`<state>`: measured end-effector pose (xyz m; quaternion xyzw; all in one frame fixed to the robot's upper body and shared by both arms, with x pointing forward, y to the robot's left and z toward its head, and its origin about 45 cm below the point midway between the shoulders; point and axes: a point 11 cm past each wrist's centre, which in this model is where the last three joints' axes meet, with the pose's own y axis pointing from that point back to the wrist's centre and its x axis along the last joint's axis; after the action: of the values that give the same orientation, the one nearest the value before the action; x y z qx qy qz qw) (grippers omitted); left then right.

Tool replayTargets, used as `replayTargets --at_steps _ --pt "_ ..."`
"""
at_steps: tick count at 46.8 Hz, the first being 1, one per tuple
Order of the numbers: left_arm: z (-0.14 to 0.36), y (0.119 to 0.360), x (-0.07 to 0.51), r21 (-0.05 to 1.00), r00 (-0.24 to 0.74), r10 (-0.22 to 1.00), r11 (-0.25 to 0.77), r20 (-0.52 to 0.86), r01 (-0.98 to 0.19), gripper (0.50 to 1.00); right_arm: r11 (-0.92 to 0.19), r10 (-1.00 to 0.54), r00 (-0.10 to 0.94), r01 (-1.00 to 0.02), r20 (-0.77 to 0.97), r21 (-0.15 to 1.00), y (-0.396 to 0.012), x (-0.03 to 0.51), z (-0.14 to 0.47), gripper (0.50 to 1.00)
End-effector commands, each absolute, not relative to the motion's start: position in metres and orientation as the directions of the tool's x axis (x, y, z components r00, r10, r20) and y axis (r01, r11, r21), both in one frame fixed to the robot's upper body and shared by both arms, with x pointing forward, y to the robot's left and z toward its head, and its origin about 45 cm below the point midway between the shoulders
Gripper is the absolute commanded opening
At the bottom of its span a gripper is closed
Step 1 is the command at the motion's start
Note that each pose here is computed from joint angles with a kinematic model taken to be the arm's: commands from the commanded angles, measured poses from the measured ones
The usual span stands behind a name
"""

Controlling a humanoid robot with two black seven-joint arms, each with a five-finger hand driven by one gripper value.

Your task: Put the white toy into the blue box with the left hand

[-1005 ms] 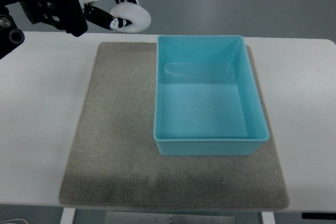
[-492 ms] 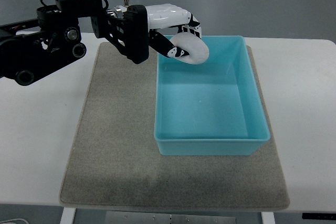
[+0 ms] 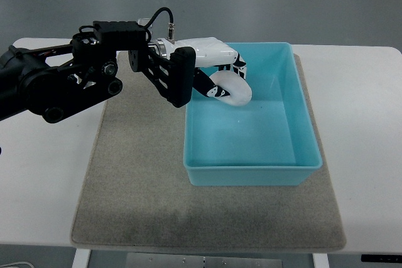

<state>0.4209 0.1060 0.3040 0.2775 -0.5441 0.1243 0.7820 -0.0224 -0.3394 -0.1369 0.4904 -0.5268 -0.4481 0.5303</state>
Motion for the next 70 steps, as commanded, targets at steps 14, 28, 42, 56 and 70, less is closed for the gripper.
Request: replayTargets --at_steps 14,28,42,56,70 --pt "0.293 0.100 0.416 0.283 0.387 -0.086 0.825 0.918 -0.489 0.668 0.117 -0.992 0.044 -0.042 0.119 0.992 -0.339 -0.022 -0.137 0.936" --pt "0.281 0.106 0.416 0.293 0.427 -0.062 0.816 0.902 -0.499 0.906 0.117 -0.992 0.044 -0.043 0.119 0.992 -0.339 -0.021 -0.137 0.936" --pt "0.304 0.110 0.424 0.165 0.506 0.168 0.821 0.846 -0.547 0.994 0.117 -0.992 0.044 -0.042 0.119 0.992 -0.339 -0.022 -0.137 0.936" --pt "0.324 0.147 0.441 0.084 0.579 0.411 0.761 0.705 -0.643 0.996 0.117 -0.992 0.044 -0.042 0.119 0.992 -0.339 -0.022 -0.137 0.936" --pt "0.333 0.200 0.466 0.038 0.611 0.683 0.654 0.400 -0.755 1.000 0.117 -0.992 0.044 -0.042 0.119 0.992 -0.339 -0.022 -0.137 0.936"
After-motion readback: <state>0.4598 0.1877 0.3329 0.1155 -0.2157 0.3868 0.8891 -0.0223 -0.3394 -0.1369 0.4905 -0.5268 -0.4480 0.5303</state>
